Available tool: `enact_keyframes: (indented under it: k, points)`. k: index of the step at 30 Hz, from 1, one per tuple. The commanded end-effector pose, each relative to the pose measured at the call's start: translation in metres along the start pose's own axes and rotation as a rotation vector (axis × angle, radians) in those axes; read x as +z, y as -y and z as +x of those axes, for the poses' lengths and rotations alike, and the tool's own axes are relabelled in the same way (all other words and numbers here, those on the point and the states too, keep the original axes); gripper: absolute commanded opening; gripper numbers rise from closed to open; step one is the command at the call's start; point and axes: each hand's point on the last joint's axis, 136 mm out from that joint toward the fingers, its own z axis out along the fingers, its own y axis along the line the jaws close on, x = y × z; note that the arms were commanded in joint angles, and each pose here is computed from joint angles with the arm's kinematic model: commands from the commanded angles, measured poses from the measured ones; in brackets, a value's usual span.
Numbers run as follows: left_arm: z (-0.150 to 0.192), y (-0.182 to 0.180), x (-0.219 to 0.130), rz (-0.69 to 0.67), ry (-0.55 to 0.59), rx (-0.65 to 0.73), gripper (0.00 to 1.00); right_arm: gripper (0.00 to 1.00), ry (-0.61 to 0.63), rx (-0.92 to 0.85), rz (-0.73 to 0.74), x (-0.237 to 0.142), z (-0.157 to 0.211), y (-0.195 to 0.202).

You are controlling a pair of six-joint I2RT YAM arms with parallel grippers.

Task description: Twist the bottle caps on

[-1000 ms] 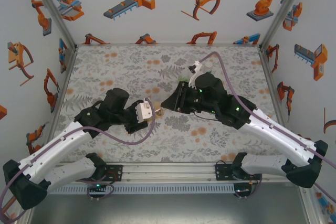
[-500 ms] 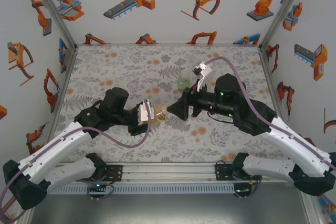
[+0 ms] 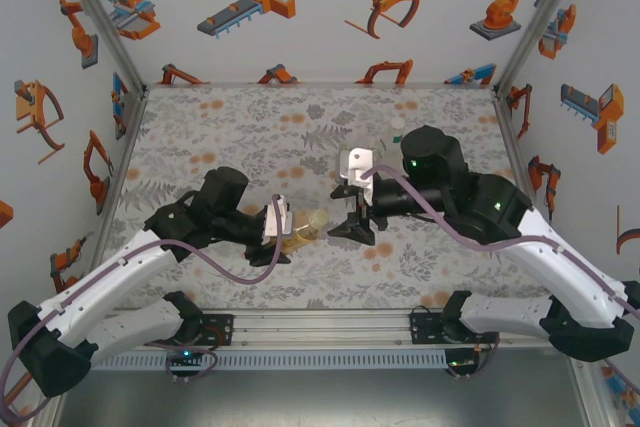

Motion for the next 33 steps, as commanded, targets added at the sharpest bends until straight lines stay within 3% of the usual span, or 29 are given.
enact_keyframes:
  k: [1, 22, 30, 33]
  points:
    - [-0.014, 0.006, -0.005, 0.036, 0.035, 0.034, 0.00, 0.59, 0.018, -0.080, -0.090, 0.001, -0.008, -0.012]
    - [-0.014, 0.005, -0.005, 0.033, 0.032, 0.030, 0.00, 0.34, -0.019, -0.035, -0.117, 0.021, -0.003, -0.004]
    - [-0.012, -0.008, -0.010, -0.064, 0.007, 0.043, 0.00, 0.20, -0.009, 0.185, -0.013, 0.023, 0.003, 0.011]
    - [-0.007, -0.022, -0.013, -0.156, -0.017, 0.037, 0.00, 0.08, 0.026, 0.351, 0.094, 0.023, 0.007, 0.028]
